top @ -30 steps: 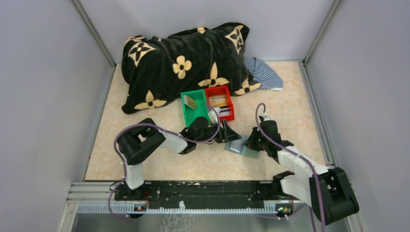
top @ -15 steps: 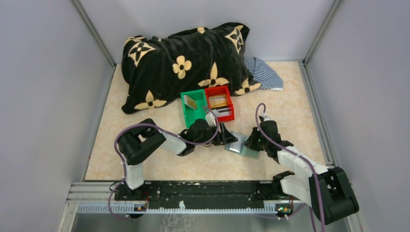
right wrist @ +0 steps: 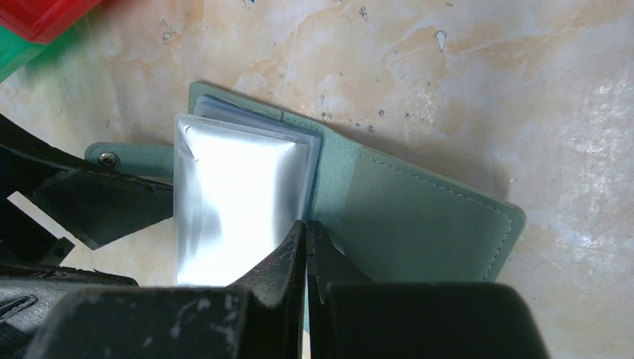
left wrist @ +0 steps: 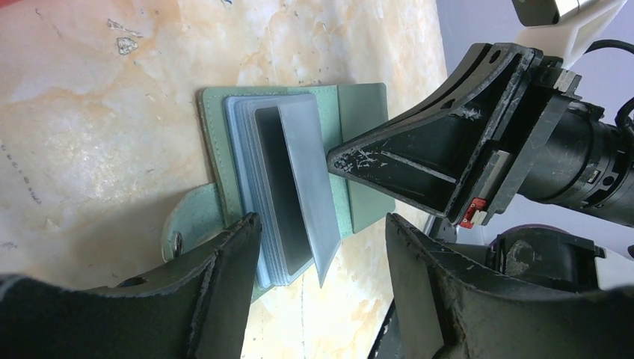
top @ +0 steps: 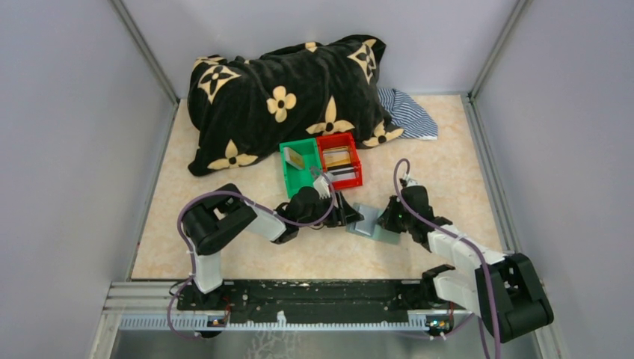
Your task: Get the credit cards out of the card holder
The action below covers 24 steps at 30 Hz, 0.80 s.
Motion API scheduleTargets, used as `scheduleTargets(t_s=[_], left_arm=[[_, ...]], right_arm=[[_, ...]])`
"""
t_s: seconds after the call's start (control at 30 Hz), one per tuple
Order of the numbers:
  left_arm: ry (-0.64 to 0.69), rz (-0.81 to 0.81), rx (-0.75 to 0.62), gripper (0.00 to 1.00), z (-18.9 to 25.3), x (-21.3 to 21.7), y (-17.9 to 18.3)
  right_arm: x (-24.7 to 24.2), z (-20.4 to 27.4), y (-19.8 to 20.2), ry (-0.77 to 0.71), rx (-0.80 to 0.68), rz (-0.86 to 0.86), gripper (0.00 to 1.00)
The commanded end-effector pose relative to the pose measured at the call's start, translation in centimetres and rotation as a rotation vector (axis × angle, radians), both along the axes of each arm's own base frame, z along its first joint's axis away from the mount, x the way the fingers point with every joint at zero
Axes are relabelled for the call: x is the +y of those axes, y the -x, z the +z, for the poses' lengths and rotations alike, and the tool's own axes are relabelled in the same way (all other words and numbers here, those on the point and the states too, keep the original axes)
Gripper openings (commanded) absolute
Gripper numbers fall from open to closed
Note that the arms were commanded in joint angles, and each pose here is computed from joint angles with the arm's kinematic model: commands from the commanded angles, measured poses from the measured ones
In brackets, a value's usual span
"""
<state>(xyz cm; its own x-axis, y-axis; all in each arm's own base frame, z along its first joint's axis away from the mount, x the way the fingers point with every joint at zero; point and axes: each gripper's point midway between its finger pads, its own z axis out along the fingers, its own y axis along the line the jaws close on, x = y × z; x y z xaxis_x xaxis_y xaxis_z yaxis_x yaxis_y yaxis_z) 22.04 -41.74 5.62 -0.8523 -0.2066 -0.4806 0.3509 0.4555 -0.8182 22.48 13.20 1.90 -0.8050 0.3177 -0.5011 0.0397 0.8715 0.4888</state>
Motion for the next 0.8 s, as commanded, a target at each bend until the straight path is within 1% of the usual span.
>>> scheduleTargets(t_s=[0.0, 0.27, 0.4, 0.77], left_arm=[[0.061, 0.012, -0.022, 0.68, 1.8, -0.1, -0.4], [0.072, -0.035, -0.036, 0.68, 2.6, -1.2, -0.2], [0.079, -0.065, -0.021, 0.68, 2.4, -2.0, 0.5], [0.076, -0.082, -0.013, 0.68, 2.1, -2.6, 0.8]], right_arm=[[0.2, -0.3, 0.0, -0.004, 0.0, 0.002, 0.0], [0.0, -0.5, 0.1, 0.002, 0.003, -0.001, 0.0], [0.0, -0.6, 0.2, 0.001, 0.004, -0.001, 0.0], [0.0, -0.9, 0.3, 0.004, 0.01, -0.001, 0.0]])
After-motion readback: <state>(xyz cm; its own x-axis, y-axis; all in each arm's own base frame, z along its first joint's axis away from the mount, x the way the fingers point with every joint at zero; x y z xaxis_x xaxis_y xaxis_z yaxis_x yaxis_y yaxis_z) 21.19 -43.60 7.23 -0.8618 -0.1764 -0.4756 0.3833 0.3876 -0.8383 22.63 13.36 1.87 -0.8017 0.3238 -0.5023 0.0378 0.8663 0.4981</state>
